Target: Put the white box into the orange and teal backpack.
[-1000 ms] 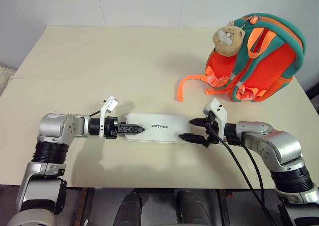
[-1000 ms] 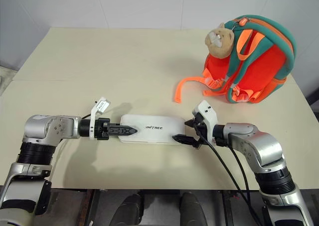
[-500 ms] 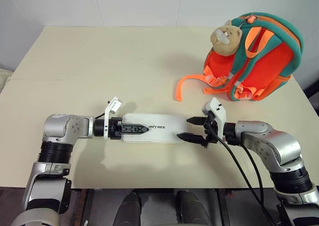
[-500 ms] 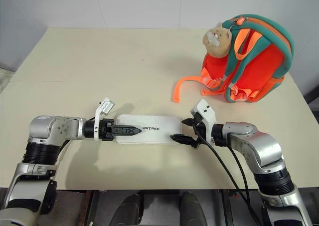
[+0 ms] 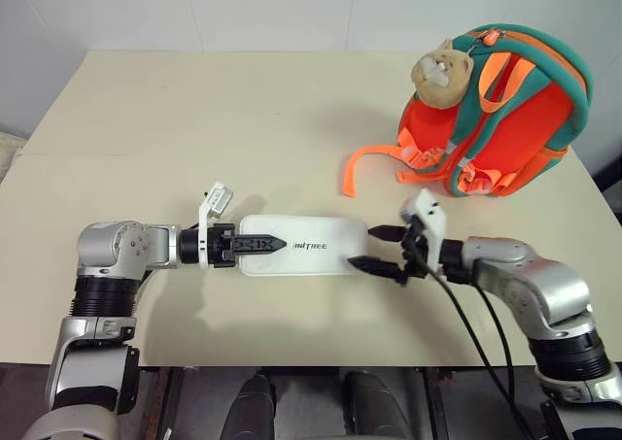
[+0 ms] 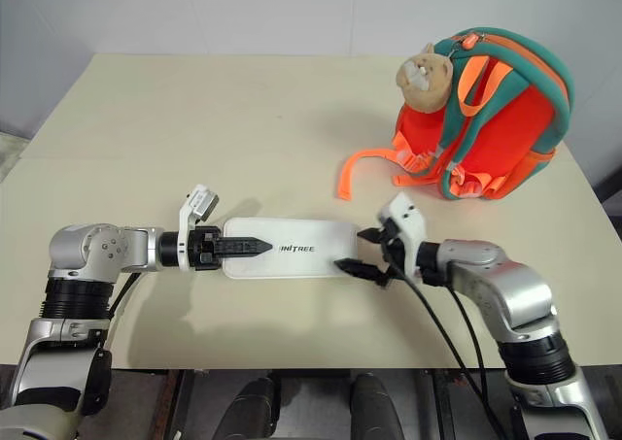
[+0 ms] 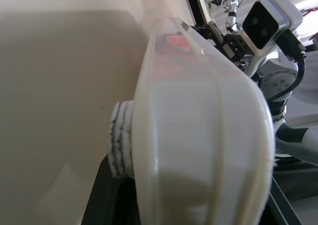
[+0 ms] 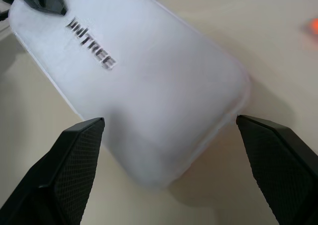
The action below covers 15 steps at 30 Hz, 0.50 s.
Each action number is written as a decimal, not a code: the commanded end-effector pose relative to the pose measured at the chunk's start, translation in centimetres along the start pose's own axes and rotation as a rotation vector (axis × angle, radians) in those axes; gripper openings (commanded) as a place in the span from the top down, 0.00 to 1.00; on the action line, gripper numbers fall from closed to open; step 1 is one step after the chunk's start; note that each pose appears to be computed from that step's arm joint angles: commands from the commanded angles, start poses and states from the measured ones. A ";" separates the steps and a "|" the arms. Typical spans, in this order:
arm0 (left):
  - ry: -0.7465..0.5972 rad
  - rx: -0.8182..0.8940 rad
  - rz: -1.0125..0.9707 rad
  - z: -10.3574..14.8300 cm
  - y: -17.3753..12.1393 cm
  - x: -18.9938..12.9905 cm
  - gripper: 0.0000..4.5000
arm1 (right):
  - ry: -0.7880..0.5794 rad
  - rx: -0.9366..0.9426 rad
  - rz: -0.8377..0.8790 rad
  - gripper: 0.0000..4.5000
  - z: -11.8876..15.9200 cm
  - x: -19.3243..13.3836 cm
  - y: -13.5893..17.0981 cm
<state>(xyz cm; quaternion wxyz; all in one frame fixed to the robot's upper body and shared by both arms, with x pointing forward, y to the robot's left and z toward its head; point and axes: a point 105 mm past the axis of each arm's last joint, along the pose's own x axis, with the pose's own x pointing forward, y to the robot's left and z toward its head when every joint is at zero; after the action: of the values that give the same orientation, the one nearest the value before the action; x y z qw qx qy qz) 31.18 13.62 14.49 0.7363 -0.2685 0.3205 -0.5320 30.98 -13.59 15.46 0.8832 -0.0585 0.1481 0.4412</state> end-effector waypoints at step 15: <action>-0.066 0.073 0.096 -0.4 1.4 -2.4 0.73 | -0.224 -0.141 -0.612 0.00 8.0 -9.0 -11.1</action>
<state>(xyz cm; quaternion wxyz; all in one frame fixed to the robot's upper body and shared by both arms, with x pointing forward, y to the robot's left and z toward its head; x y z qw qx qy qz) 31.27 16.27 14.20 0.7739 -0.2596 0.2780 -0.5064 36.15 -25.39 24.55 0.9791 -0.1002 0.0190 0.1759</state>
